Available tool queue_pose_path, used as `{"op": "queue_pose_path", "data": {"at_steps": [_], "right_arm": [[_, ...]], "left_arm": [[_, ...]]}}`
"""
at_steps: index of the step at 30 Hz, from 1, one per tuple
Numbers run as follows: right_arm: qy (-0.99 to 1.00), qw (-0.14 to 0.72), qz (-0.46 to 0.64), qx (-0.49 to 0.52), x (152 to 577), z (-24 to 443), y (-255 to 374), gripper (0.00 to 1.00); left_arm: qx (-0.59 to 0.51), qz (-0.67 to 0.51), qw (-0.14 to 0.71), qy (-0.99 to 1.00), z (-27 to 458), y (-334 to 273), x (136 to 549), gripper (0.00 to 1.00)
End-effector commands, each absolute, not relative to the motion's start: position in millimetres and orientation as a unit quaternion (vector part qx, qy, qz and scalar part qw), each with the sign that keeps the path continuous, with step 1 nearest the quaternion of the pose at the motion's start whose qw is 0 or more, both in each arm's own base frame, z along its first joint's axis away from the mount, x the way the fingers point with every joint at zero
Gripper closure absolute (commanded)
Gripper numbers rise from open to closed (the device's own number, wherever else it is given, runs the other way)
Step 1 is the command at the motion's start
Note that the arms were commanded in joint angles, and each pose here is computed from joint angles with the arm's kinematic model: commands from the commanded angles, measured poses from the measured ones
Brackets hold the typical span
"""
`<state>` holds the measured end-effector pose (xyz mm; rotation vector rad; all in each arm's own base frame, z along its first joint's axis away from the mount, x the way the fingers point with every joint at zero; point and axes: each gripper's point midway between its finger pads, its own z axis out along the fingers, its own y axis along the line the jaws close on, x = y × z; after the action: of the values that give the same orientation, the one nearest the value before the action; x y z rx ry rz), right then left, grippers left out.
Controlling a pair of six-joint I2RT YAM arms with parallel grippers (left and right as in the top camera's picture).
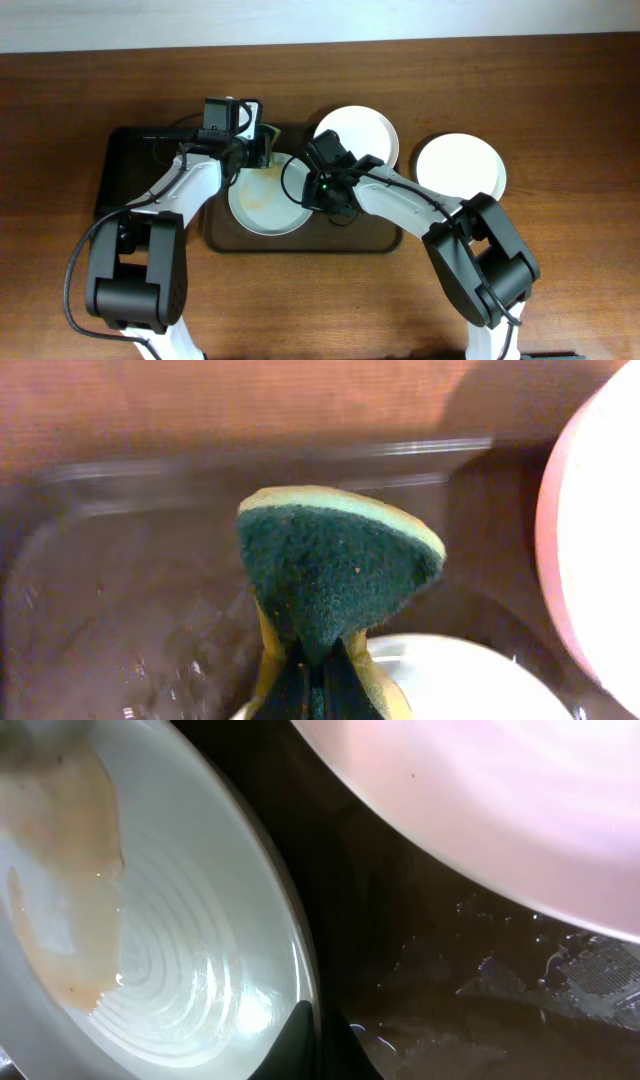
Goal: Clean dirty plates on tray and stack at the side
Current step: 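Scrub the bottom plate with the sponge in the left gripper, then lift the bottom plate with the right gripper and stack it on the side plate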
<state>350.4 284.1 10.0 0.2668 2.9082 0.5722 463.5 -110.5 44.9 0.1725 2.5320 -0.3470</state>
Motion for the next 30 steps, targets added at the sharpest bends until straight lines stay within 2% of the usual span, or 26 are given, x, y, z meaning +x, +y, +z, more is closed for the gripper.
{"op": "queue_pose_path", "data": {"at_steps": [1,5,7,9,11,14,16,19,25,30], "right_arm": [[0.977,0.081,0.18,0.085,350,4,281,0.96],[0.976,0.081,0.181,0.084,350,4,282,0.96],[0.976,0.078,0.185,0.083,349,5,283,0.96],[0.975,0.066,0.2,0.071,345,6,289,0.96],[0.972,0.056,0.224,0.041,341,13,298,0.96],[0.973,0.058,0.221,0.006,341,36,296,0.96],[0.977,0.067,0.202,-0.008,344,61,286,0.96],[0.984,0.093,0.149,-0.029,347,100,265,0.96],[0.981,0.194,-0.019,-0.002,361,177,194,0.96],[0.946,0.278,-0.163,0.026,369,209,151,0.96]], "left_arm": [[0.07,-0.129,0.228,0.963,26,-108,440,0.99],[0.062,-0.135,0.155,0.977,14,-107,408,0.99],[0.053,-0.179,0.143,0.972,24,-118,407,0.99],[0.053,-0.253,0.153,0.954,52,-133,418,0.99],[0.043,-0.277,0.178,0.943,77,-130,438,0.99],[0.026,-0.253,0.211,0.944,93,-108,459,0.99],[-0.01,-0.17,0.219,0.961,82,-75,466,0.99],[-0.034,-0.083,0.213,0.973,72,-45,463,0.99],[-0.034,-0.083,0.206,0.974,68,-46,462,0.99],[-0.034,-0.082,0.202,0.975,67,-46,460,0.99]]}}
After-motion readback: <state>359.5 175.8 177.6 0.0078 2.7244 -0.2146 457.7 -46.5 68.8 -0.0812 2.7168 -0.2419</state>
